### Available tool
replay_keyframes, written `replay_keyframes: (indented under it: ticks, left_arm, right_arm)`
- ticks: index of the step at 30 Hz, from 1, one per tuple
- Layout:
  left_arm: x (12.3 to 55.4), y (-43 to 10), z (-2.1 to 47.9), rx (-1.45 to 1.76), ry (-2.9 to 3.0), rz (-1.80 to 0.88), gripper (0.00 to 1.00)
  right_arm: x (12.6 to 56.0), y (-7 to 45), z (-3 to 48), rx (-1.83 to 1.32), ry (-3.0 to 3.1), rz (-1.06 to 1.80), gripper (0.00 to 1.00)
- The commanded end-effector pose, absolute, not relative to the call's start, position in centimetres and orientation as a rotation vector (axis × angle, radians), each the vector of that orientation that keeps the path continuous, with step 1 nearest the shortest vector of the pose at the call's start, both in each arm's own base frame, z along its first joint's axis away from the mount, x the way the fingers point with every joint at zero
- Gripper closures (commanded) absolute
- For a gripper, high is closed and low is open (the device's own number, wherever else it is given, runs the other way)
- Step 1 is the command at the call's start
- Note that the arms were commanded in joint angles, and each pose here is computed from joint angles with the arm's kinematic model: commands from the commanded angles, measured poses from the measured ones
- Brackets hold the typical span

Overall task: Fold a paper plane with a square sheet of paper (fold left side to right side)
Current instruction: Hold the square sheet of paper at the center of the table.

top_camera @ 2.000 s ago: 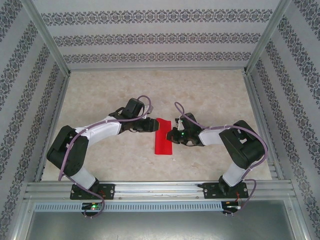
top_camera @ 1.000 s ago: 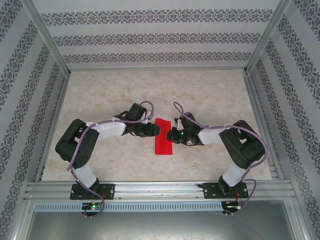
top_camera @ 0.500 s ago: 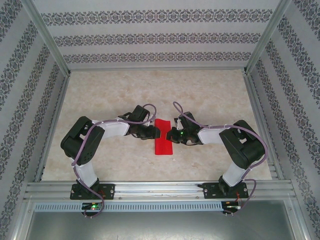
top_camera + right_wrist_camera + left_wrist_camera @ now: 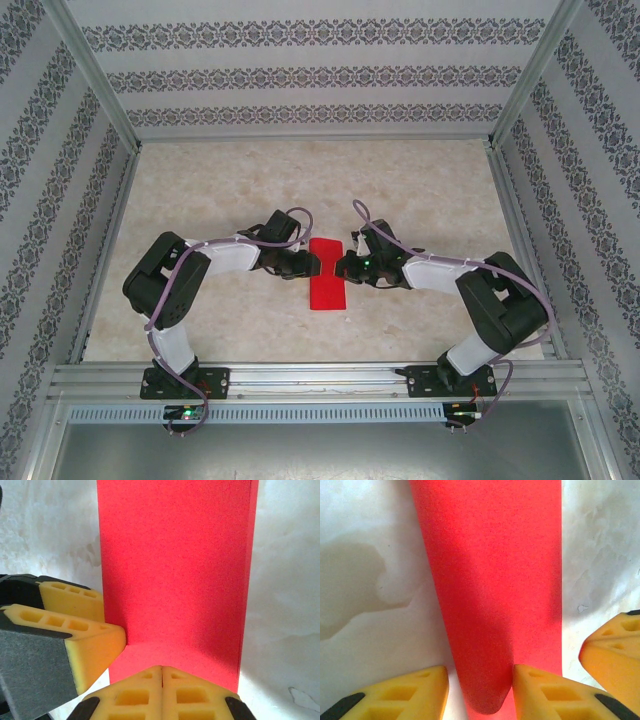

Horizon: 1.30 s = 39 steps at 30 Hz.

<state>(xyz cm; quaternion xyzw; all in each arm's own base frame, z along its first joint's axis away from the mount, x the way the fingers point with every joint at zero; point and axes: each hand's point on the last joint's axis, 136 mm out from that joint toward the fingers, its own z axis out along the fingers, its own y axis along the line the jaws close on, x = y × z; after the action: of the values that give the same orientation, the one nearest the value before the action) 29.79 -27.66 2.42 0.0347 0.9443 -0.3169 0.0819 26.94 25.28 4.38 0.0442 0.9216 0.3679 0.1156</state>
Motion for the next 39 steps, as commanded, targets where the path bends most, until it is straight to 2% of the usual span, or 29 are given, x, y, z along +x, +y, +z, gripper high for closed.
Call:
replay_keyframes:
  ticks: [1, 39]
  left_arm:
    - [28.7, -26.5, -1.1, 0.078, 2.923, -0.797, 0.6]
    - [28.6, -25.7, -1.5, 0.121, 2.95, -0.718, 0.63]
  right_arm:
    - [27.1, 24.5, 4.7, 0.126, 2.688, 1.036, 0.98]
    - [26.8, 25.5, 3.6, 0.104, 2.736, 1.053, 1.0]
